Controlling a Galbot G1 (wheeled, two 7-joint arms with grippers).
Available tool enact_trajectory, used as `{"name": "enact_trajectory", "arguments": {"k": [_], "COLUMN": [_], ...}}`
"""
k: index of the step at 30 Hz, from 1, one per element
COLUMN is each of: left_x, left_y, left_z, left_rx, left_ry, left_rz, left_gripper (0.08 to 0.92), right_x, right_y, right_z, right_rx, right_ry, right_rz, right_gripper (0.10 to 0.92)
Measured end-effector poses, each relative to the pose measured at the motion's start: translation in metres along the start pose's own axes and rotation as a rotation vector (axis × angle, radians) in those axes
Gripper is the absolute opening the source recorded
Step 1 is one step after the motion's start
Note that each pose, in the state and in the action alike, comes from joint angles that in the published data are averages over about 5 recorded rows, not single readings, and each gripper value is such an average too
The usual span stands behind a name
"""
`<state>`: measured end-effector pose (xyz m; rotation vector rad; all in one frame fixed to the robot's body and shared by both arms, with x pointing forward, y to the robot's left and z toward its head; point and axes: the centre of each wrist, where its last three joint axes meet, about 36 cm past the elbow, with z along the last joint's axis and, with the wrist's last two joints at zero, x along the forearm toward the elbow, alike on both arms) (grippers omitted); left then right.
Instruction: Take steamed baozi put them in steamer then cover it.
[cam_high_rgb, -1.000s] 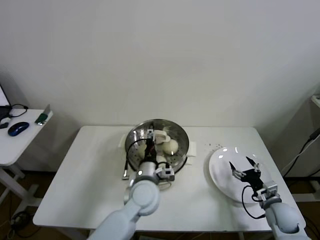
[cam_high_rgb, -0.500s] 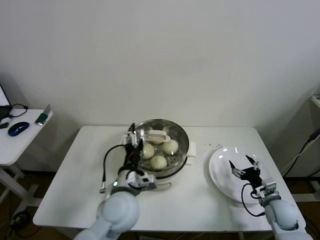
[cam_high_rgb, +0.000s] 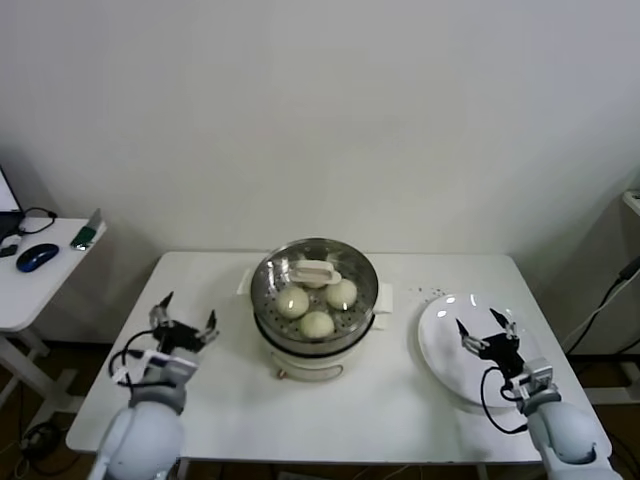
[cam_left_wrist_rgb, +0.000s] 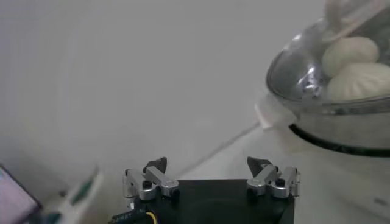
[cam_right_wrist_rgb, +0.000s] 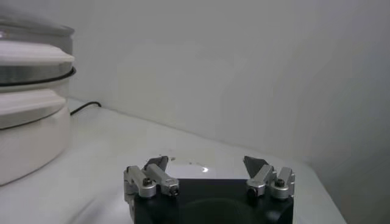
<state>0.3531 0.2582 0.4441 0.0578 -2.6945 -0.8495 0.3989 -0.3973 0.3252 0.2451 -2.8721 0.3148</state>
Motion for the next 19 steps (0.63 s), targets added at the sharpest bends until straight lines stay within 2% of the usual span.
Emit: {"name": "enact_trajectory", "arguments": {"k": [4,9,14,19], "left_x": [0.0,-0.002,0.001,0.004], "left_y": [0.01,0.016,0.015,0.013], "left_z": [0.035,0.073,0.099,0.109], "left_rx": [0.167,0.309,0.395,0.432], "left_ry": [-0.078,-0.162,-0.213,-0.243], "left_rz": [0.007,-0.032,-0.067,-0.089], "left_gripper": [0.823,0.823,0.823,0.823], "right_x": [0.002,0.006,0.009,0.011], "right_y": [0.003,0.007,0.01,0.011], "right_z": [0.0,0.001,0.004,0.005], "right_rx": [-0.008,-0.022,-0.031,-0.035], "right_ry": [-0.028,-0.057,-0.072,-0.083], "right_rz": [0.002,0.0,0.0,0.003], "right_gripper": [0.823,0.823,0.823,0.823]}}
